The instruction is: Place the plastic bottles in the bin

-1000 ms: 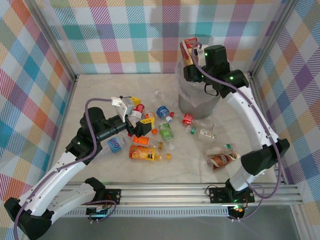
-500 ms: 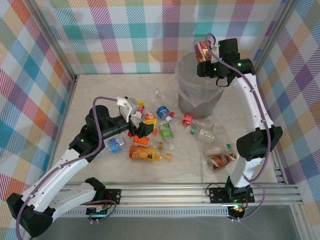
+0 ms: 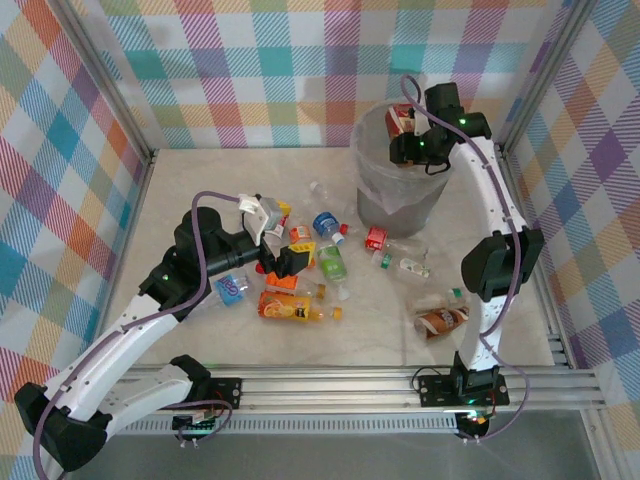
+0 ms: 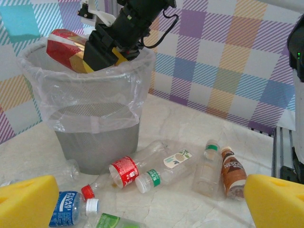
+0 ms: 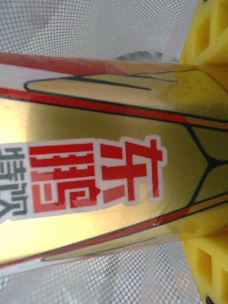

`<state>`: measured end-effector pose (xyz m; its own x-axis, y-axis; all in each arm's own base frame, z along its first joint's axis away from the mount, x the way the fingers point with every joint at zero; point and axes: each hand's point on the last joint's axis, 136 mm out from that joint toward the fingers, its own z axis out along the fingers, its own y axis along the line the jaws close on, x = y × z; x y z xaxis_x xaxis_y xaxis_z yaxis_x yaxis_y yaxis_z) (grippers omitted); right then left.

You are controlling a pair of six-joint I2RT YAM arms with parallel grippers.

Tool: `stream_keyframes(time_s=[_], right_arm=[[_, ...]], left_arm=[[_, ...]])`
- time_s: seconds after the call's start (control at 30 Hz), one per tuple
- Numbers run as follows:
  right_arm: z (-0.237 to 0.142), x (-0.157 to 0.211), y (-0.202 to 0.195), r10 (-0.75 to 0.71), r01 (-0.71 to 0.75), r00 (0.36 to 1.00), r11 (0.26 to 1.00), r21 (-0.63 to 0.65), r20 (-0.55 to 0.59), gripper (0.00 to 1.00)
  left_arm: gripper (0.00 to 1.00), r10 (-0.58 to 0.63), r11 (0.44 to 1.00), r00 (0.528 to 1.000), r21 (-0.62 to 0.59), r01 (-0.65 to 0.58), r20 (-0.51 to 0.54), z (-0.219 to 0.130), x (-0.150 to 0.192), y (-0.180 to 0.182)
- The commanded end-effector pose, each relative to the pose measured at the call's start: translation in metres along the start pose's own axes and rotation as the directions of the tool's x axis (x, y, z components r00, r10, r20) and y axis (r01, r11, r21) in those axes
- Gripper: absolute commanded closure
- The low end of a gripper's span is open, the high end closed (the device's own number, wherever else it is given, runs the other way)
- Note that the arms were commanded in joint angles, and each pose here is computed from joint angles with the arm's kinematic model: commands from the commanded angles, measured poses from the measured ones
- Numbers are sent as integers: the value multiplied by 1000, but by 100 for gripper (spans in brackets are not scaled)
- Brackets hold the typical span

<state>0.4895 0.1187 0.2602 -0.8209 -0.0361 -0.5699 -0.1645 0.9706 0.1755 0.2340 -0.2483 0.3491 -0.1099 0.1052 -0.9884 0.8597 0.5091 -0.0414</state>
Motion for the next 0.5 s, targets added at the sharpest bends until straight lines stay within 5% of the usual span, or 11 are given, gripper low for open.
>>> stream_keyframes(time_s=[0.0, 0.47], right_arm=[[-3, 4, -5, 30, -30, 999, 1000, 1, -32, 45], [27, 19, -14, 71, -68, 988, 997, 23, -137, 45]], left_arm=[[0, 33, 999, 999, 34, -33, 20, -2, -15, -7], [0, 24, 998, 1000, 55, -24, 3, 2, -12, -9]])
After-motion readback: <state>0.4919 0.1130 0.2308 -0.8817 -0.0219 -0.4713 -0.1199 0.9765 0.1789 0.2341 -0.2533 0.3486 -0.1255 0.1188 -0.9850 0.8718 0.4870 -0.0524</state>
